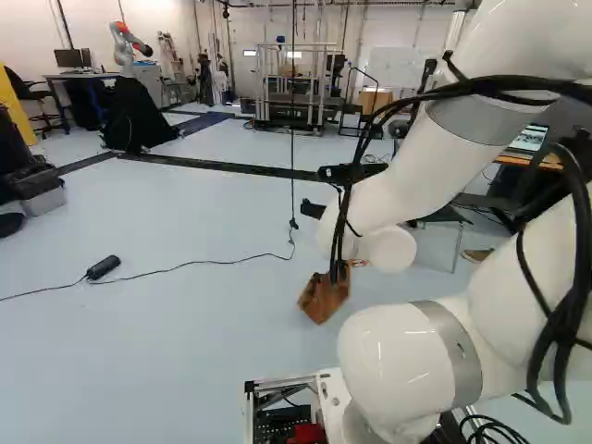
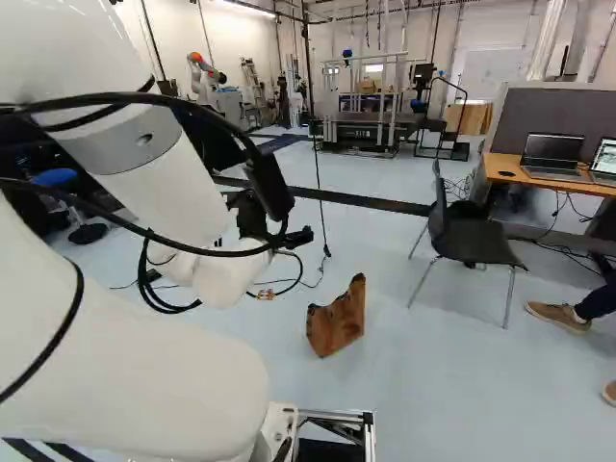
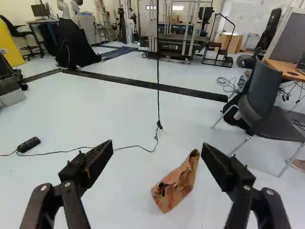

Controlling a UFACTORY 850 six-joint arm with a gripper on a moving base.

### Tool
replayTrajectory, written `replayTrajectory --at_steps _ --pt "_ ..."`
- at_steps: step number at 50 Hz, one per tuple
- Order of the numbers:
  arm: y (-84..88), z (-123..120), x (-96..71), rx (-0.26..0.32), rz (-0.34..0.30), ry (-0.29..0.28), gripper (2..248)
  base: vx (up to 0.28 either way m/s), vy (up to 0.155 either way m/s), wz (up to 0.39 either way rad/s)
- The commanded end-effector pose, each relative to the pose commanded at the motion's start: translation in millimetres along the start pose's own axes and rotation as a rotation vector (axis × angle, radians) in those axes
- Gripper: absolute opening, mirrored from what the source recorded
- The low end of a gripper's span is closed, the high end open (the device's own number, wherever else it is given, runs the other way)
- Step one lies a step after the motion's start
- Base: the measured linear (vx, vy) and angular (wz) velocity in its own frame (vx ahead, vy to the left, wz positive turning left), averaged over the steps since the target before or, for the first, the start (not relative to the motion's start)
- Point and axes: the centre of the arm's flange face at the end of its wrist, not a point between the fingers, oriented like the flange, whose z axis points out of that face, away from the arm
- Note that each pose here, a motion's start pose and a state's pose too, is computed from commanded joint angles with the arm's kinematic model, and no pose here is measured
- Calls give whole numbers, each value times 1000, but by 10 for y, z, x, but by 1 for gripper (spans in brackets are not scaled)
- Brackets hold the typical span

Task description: Pick up the grocery bag from the ground

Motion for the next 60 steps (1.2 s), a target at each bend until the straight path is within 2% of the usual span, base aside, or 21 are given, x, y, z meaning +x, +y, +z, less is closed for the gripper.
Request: replayTrajectory --at_steps 12,13,38,46,60 --pt "0 0 0 0 0 0 247 257 -35 -20" --pt "8 96 48 -3 1 -5 247 223 -33 -31" --pt "53 582 261 -15 5 -24 247 23 -2 -3" --pt "69 746 284 -19 7 -57 247 0 0 0" --pt "109 1081 216 -38 23 -156 247 0 0 0"
